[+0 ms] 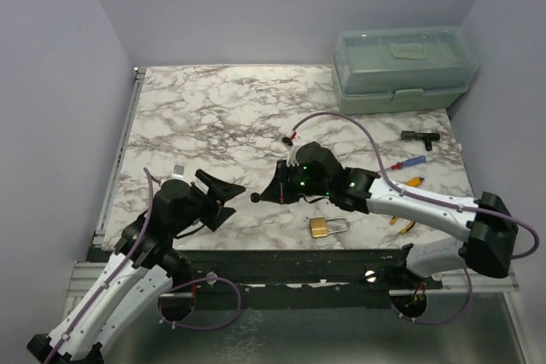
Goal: Unlock with the key
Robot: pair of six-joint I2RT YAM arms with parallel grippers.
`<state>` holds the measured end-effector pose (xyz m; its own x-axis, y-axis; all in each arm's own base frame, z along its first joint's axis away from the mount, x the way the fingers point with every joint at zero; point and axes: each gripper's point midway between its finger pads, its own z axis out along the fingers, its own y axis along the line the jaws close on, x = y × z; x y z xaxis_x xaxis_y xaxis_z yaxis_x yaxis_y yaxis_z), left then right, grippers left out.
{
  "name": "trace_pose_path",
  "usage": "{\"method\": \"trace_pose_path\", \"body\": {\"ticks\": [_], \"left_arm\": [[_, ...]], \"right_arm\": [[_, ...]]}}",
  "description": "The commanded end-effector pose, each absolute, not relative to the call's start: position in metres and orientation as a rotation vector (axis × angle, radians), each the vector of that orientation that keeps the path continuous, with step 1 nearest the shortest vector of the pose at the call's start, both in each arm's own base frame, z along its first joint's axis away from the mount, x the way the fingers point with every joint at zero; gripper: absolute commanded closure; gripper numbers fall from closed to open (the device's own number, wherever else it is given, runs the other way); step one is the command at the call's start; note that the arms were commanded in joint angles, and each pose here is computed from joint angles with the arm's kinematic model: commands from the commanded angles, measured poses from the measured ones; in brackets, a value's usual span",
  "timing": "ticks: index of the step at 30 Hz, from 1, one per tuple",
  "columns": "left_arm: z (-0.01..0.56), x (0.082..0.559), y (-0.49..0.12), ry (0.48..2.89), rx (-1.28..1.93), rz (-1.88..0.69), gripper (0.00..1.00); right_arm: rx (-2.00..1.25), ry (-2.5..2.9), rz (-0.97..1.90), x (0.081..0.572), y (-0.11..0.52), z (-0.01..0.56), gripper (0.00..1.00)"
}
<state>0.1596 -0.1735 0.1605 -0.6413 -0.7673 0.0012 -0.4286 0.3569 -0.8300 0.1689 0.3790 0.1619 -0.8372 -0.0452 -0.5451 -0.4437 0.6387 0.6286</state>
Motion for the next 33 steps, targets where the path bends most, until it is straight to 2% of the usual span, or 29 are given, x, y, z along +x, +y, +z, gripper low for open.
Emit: {"method": "trace_pose_path", "body": {"ticks": [1,7,12,16,18,24,31,33], "left_arm": [[0.236,0.159,-0.171,2.008,-0.612,-1.291,0.15],[0.303,0.134,-0.191,1.832,-0.174,-1.452,0.26],[0.339,0.117,-0.211,1.717,0.056,-1.615,0.29],[0.357,0.109,-0.218,1.658,0.158,-1.679,0.40],[0.361,0.106,-0.220,1.648,0.193,-1.684,0.46],[0.362,0.095,-0.222,1.653,0.280,-1.708,0.56],[0.355,0.091,-0.225,1.686,0.299,-1.736,0.57],[0.352,0.093,-0.226,1.695,0.290,-1.735,0.60]], "right_arm": [[-0.366,2.204,1.314,0.164,0.365,0.229,1.00],[-0.527,1.928,1.595,0.135,0.357,0.298,1.00],[-0.607,1.845,1.701,0.121,0.361,0.325,1.00],[-0.651,1.813,1.749,0.114,0.362,0.334,1.00],[-0.654,1.807,1.760,0.112,0.361,0.336,1.00],[-0.672,1.768,1.817,0.106,0.361,0.341,1.00],[-0.689,1.747,1.836,0.105,0.364,0.346,1.00],[-0.696,1.748,1.839,0.105,0.365,0.347,1.00]]}}
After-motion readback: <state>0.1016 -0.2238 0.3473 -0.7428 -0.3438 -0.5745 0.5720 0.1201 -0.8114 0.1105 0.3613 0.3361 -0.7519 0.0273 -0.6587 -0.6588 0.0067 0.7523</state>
